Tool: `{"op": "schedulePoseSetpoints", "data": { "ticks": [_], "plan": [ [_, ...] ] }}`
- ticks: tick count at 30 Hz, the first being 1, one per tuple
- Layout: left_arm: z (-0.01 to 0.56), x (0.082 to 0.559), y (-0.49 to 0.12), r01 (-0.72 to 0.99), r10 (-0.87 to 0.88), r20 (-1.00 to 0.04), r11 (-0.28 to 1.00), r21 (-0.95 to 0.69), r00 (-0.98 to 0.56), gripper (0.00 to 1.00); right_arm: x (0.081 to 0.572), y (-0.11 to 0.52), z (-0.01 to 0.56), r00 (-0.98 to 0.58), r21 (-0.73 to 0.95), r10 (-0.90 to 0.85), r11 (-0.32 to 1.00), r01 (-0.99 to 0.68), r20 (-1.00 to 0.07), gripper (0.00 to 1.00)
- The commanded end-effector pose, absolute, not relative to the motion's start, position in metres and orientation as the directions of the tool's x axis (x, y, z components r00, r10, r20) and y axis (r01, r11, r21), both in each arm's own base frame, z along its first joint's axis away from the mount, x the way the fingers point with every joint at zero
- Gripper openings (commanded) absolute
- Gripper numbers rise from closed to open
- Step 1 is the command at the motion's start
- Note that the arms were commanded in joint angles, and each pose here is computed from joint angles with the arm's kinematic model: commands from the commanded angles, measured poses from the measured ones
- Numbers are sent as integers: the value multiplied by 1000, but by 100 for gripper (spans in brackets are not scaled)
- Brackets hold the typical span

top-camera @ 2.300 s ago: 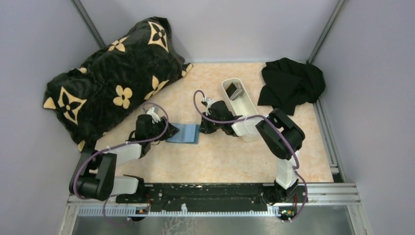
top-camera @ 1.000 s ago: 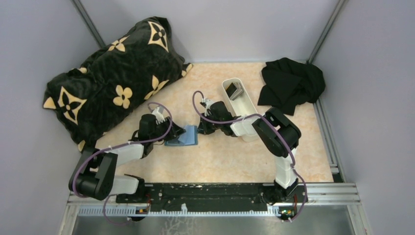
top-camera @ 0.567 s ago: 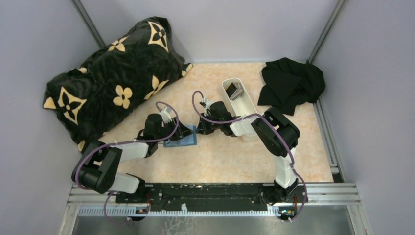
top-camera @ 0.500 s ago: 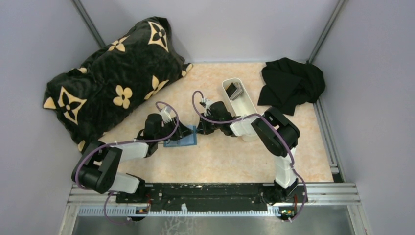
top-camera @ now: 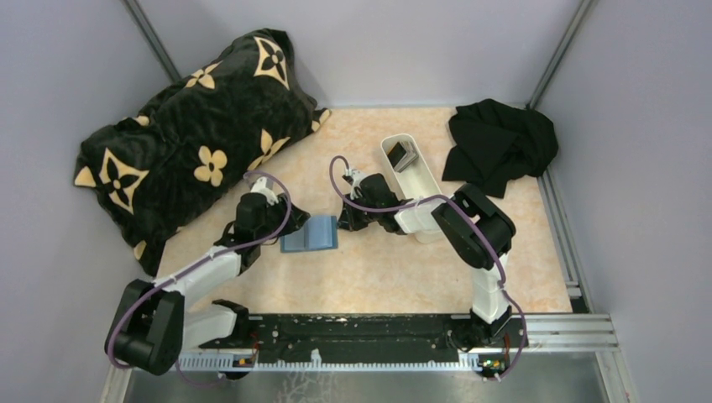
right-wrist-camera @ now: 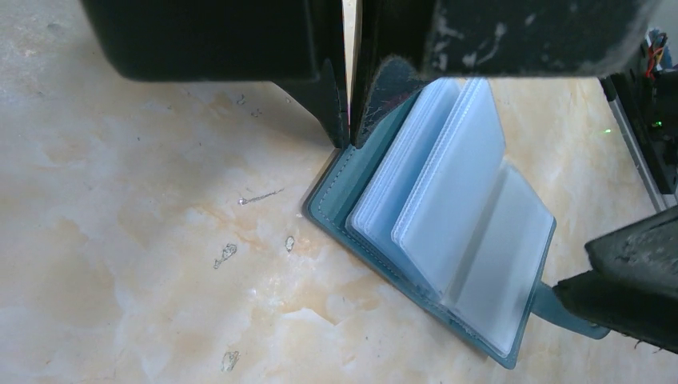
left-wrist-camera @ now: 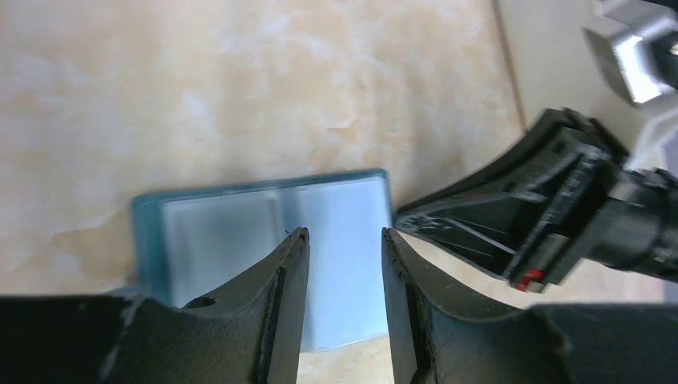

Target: Take the credit cards out of the card holder

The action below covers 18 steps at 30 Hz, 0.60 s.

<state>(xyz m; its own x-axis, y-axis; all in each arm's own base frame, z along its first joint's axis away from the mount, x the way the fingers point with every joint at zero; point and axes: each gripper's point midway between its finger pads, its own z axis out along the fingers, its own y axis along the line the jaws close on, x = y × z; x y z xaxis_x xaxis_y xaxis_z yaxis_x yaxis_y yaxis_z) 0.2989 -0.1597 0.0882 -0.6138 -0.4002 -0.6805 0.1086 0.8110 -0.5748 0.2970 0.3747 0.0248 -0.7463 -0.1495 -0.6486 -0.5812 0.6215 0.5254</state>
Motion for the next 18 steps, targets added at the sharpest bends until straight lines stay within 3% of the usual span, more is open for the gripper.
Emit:
{"op": "schedulePoseSetpoints", "data": {
  "ticks": [1,12,18],
  "plan": [
    [62,291,-118,-52,-380,-693,894,-445,-613,45,304,381,39,-721,510,-145,613,-603,-678,5],
    [51,287,-83,-176,-368,-724,928,-329,-584,44,302,381,33,-729,516,-150,612,-599,-668,5],
    [33,281,-95,-144,-352,-672,927,-346,-652,44,302,382,33,-731,520,-149,609,-599,-666,5]
  ]
}}
